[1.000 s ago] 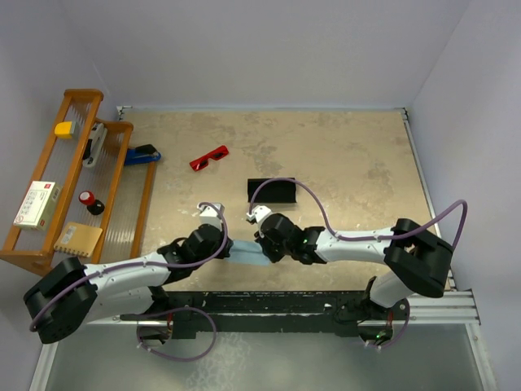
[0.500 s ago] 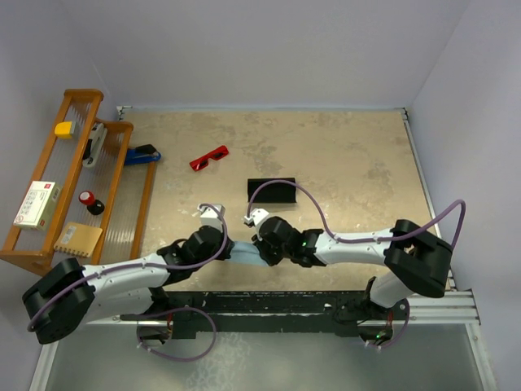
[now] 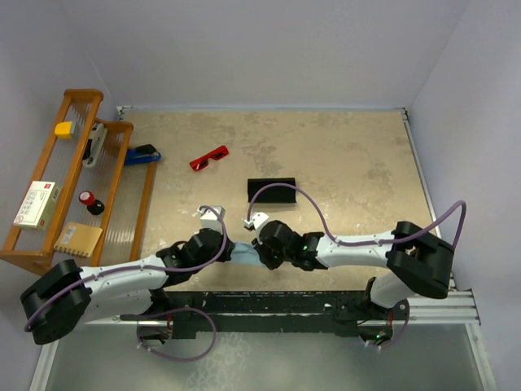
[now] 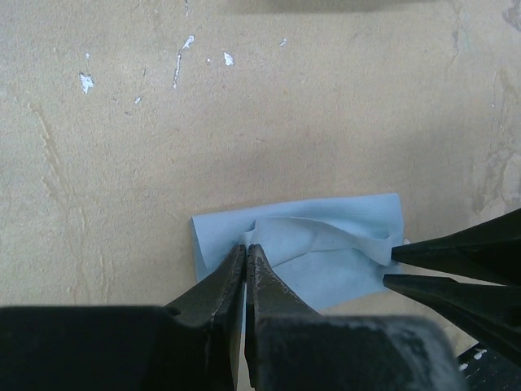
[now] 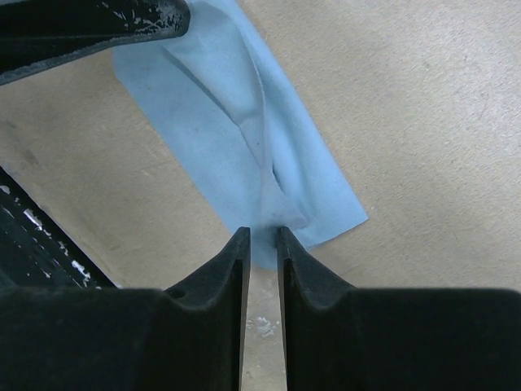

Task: Organize the sunglasses
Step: Fold the glasses cleaning cloth at the center of the board.

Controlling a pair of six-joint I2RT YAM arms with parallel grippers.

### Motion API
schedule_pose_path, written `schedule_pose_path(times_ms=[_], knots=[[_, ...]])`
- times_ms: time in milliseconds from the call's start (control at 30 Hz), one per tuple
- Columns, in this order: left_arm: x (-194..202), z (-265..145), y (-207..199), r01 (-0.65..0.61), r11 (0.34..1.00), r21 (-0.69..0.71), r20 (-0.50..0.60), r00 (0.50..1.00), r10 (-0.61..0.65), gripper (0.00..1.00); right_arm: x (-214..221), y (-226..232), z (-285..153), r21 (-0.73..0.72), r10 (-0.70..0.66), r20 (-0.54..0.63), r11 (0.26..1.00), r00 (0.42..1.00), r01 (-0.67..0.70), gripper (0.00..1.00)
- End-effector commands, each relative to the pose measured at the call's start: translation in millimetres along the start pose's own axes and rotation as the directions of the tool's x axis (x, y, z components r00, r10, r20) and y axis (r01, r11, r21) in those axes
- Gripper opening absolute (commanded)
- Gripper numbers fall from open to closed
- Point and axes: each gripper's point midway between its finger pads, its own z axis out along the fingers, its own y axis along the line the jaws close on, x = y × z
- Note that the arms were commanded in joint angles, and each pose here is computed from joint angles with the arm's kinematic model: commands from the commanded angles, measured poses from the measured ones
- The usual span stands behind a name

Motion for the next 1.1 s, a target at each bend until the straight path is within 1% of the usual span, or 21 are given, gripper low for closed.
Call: schedule_pose_path(times_ms=[0,367,1067], knots=[[-2.9,-2.0,-1.6,0.018,1.0,0.001,0.024,1.0,-0.018,0.0,-8.1,6.9,-6.5,-0.024,0.015,0.046,1.0,0.999,-0.014,0.23],[1.0,-5.3,-0.8,0.015,1.0,-0.001,0.02,1.0,-0.015,0.0,-5.6,8.8,-8.3,-0.024,0.013,0.05,1.0,0.999,-0.012,0.25],[0.9,-11.8,-9.6,-0.009,1.0,0.008,0.024,1.0,0.009,0.01,-3.3,12.2,-19.0,-0.025,0.024,0.062,0.999,0.998,-0.023,0.26]])
